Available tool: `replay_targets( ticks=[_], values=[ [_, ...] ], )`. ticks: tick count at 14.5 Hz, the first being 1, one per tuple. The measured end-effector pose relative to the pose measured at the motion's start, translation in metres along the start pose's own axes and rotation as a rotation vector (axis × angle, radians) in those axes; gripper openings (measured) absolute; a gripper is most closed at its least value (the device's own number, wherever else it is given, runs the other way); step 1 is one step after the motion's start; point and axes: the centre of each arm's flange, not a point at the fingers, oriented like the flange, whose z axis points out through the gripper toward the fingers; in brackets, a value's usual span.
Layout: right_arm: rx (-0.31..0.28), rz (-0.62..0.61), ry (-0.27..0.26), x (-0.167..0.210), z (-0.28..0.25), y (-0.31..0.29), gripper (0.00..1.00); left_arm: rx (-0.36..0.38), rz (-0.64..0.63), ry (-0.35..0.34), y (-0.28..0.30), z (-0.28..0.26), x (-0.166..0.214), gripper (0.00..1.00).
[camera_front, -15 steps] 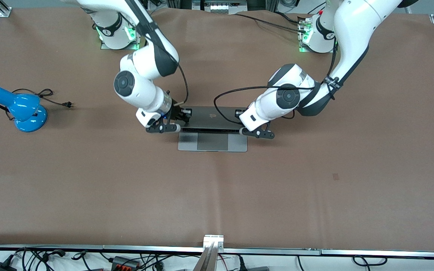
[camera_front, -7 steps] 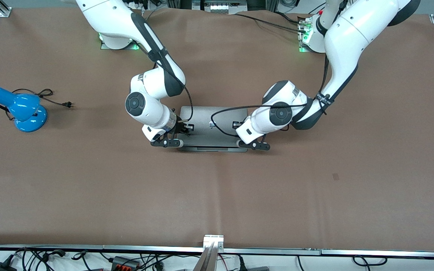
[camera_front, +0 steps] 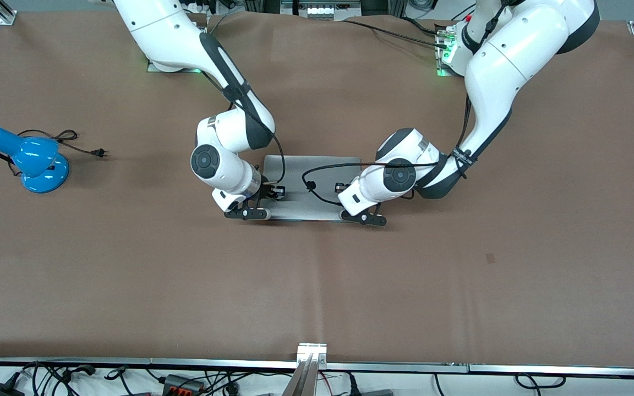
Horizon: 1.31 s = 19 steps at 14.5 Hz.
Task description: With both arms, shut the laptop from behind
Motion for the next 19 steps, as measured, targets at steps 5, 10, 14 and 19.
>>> replay_targets(
  ticks=[5, 10, 14, 19],
  values=[
    [-0.006, -0.013, 0.005, 0.002, 0.000, -0.002, 0.01, -0.002, 0.001, 0.018, 0.004, -0.002, 0.005, 0.01],
    [-0.009, -0.016, 0.009, 0.003, -0.001, -0.001, 0.01, -0.008, -0.003, 0.039, 0.004, -0.014, 0.013, 0.01],
    [-0.015, -0.013, 0.052, 0.021, -0.023, 0.004, 0.01, 0.039, -0.011, 0.072, 0.004, -0.085, 0.020, 0.01],
    [-0.108, -0.069, 0.095, 0.046, -0.134, 0.024, 0.01, 0.101, -0.096, 0.118, -0.048, -0.225, 0.010, 0.01]
  ],
)
